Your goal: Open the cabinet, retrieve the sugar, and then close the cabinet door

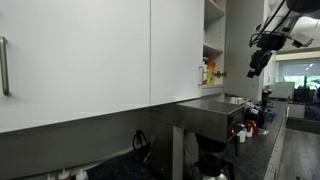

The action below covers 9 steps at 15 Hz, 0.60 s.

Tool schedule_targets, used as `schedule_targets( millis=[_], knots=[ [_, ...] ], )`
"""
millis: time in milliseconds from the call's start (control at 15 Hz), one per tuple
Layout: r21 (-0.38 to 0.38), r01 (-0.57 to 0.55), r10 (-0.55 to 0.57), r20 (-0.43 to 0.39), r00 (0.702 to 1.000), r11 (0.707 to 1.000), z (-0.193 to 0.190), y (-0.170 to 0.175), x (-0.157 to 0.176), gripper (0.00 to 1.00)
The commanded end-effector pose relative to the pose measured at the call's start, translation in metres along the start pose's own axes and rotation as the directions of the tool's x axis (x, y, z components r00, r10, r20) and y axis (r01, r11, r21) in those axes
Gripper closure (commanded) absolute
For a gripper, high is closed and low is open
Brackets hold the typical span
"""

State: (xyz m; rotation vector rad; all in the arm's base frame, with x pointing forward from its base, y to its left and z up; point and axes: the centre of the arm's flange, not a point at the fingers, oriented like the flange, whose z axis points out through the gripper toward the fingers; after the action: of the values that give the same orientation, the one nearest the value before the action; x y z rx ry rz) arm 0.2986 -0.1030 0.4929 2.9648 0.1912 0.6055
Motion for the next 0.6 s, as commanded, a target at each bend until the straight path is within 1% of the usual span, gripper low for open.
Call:
schedule_targets(
  millis=[0,267,533],
  knots=[
    [-0.089,0.000,0.003,0.038,0.999,0.996,0.043,-0.017,0.026,0.00],
    [-0.190,0.037,-0.022,0.079,0.997,0.981,0.085,-0.032,0.045,0.00],
    [-0.300,0.100,-0.074,0.099,0.992,0.949,0.119,-0.037,0.065,0.00]
  ],
)
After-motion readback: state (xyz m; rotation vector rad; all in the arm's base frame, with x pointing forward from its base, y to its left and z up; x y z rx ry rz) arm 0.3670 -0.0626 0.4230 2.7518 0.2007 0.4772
